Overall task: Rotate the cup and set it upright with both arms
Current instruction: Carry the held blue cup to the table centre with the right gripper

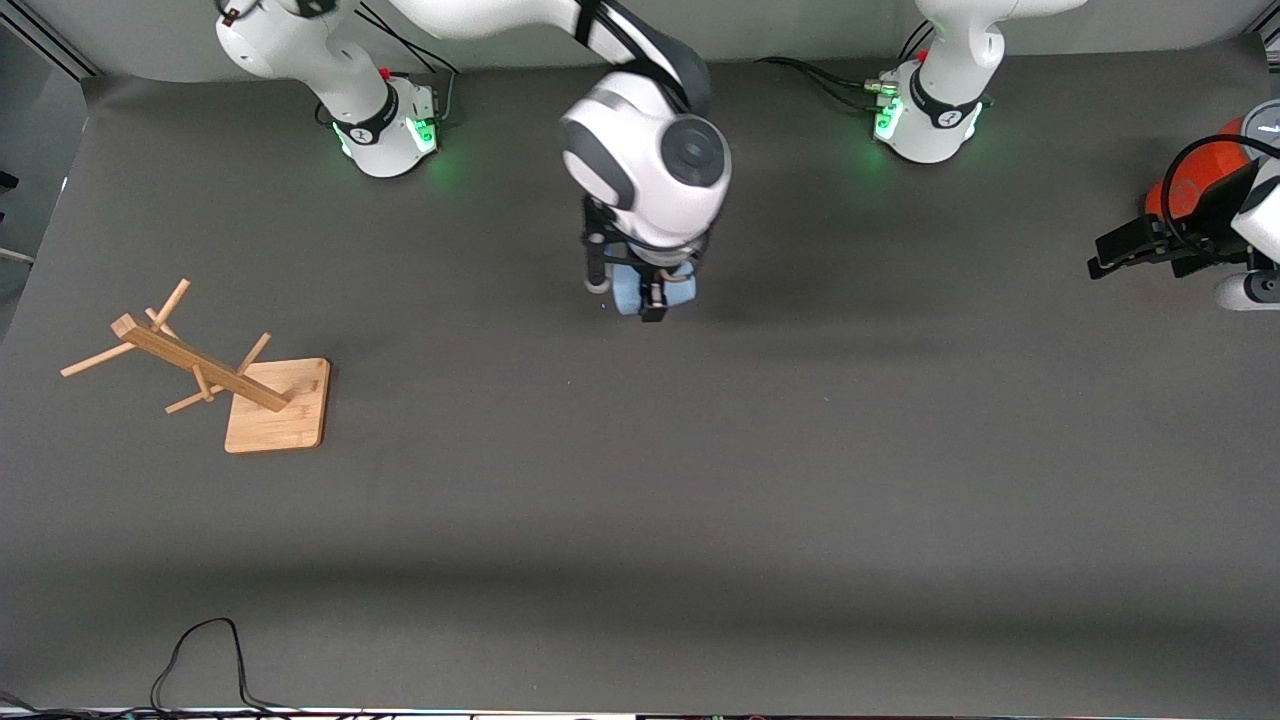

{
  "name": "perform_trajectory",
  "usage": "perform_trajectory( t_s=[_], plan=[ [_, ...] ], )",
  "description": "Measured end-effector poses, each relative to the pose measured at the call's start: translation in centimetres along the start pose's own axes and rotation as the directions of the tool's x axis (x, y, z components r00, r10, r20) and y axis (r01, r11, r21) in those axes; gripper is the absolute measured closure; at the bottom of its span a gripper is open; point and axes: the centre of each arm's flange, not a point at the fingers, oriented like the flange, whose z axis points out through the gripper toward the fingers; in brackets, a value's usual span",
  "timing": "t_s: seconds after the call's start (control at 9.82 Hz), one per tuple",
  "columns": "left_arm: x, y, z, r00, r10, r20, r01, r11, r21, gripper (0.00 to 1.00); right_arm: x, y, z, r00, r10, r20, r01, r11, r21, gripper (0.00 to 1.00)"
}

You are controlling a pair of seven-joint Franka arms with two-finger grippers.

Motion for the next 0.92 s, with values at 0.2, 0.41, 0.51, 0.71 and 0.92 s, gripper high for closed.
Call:
perform_trajectory(
  t_s=[0.2, 0.41, 0.51, 0.71, 0.92],
  plan=[
    [0.0, 0.0, 0.0, 1.0, 0.0, 0.0, 0.0, 1.0, 0.0, 0.0, -3.3, 0.5, 5.0, 0.999, 0.03, -0.025, -0.029, 0.999, 0.02, 0.18],
    [0.0, 0.0, 0.0, 1.0, 0.0, 0.0, 0.0, 1.0, 0.0, 0.0, -4.3, 0.3, 7.8, 0.998, 0.046, -0.038, -0.046, 0.999, 0.023, 0.18],
    [0.0, 0.0, 0.0, 1.0, 0.0, 0.0, 0.0, 1.0, 0.0, 0.0, -4.4, 0.1, 8.7, 0.998, 0.053, -0.042, -0.052, 0.998, 0.026, 0.18],
    [0.0, 0.0, 0.0, 1.0, 0.0, 0.0, 0.0, 1.0, 0.0, 0.0, -4.6, -0.3, 9.9, 0.997, 0.059, -0.049, -0.058, 0.998, 0.029, 0.18],
    [0.0, 0.0, 0.1, 1.0, 0.002, 0.002, -0.002, 1.0, 0.0, 0.0, -4.8, -0.7, 11.2, 0.996, 0.062, -0.056, -0.06, 0.998, 0.032, 0.18]
  ],
)
